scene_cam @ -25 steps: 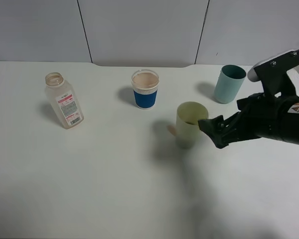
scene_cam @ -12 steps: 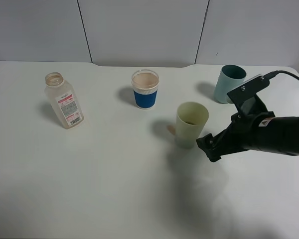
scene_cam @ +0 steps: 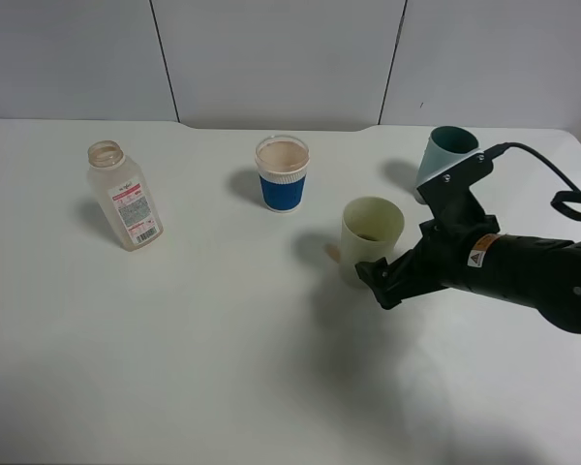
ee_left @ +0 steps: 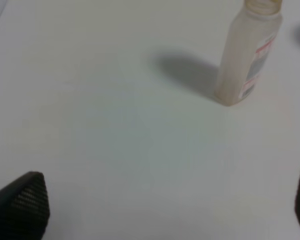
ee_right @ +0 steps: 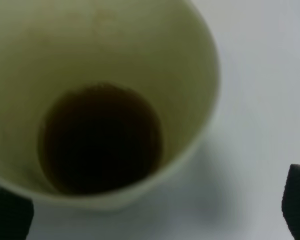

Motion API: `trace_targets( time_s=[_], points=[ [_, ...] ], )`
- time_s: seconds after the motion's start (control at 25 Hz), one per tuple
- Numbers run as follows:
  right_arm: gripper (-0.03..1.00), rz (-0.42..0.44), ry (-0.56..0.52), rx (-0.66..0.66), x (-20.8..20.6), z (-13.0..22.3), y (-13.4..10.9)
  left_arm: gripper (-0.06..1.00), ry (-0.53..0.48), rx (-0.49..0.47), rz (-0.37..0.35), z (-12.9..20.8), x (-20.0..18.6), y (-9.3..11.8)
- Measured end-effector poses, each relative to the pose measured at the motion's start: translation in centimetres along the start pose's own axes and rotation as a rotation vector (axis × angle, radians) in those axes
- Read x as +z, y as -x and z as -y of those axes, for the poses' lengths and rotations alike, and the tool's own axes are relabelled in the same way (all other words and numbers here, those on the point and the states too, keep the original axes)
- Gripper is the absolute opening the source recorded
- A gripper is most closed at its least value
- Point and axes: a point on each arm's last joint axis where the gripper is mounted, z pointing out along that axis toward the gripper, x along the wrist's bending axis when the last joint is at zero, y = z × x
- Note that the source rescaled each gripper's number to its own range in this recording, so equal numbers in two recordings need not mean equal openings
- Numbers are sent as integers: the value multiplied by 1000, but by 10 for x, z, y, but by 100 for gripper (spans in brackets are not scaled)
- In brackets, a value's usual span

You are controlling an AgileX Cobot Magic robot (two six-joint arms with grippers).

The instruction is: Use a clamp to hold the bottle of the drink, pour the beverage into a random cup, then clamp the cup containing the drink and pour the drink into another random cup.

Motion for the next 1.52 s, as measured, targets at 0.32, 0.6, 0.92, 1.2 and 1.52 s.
trace_targets(
  time_s=[0.32,0.6,0.92,1.2,1.52],
  points=[
    [100,-34,40,-52,18,11,-6,100,0,0,0,0,0,0],
    [100,-56,153,-96,25,8,-11,100,0,0,1,0,0,0],
    [100,-74,159,-114,27,9,-13,100,0,0,1,0,0,0],
    [0,-75,156,-109,27,10,-13,100,0,0,1,0,0,0],
    [2,-76,155,-99,27,10,-13,100,0,0,1,0,0,0]
  ],
)
